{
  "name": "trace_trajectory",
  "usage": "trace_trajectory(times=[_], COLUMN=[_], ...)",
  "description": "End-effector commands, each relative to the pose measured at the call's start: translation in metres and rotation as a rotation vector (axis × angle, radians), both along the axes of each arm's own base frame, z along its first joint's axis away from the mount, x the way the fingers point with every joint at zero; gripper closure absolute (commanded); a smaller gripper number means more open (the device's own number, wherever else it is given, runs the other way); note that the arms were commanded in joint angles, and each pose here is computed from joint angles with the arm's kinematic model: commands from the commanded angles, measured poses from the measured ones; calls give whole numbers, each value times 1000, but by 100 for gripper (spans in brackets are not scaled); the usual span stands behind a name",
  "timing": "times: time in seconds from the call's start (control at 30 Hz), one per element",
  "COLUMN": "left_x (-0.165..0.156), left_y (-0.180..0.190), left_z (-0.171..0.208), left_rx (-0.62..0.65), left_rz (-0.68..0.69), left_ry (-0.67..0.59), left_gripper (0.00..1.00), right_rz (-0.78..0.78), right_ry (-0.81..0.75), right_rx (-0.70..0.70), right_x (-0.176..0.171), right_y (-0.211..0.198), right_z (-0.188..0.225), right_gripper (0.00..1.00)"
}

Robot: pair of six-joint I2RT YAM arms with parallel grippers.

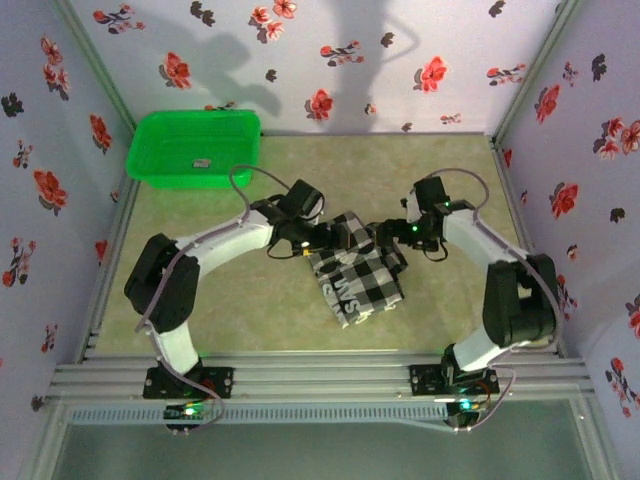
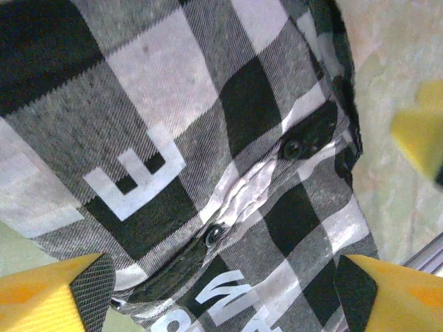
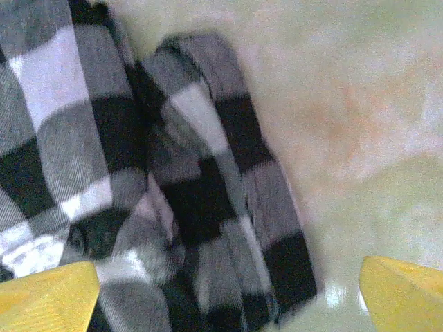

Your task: Fold and stack the long sleeve shirts

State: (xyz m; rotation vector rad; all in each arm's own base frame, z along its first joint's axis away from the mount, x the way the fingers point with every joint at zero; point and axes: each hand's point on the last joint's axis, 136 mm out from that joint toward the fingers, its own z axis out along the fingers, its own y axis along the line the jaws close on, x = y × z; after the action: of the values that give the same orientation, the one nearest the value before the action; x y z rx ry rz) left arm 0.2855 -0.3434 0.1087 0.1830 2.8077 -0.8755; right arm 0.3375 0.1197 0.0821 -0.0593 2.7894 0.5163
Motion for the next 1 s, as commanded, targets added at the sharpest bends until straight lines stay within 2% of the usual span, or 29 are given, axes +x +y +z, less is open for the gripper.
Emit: trace_trajectory(times=[0.0, 0.17, 0.47, 0.77, 0.97], left_x=[-18, -29, -29, -30, -31], left_y=[-10, -10, -11, -10, -9], left_z=[2, -18, -34, -46, -53], left_rx=[-77, -36, -2, 20, 32], left_rz=[4, 22, 22, 12, 3], left_ry=[30, 52, 66, 80, 90], left_gripper=[15, 15, 15, 15, 15], right_rz=[93, 137, 130, 220, 186], right_ry=[-96, -45, -29, 35, 31], right_rx=[119, 196, 155, 174, 221], right_x=[33, 42, 46, 16, 6], right_y=[18, 33, 32, 56, 63], right_z=[14, -3, -35, -43, -39], right_gripper=[1, 1, 0, 1, 2])
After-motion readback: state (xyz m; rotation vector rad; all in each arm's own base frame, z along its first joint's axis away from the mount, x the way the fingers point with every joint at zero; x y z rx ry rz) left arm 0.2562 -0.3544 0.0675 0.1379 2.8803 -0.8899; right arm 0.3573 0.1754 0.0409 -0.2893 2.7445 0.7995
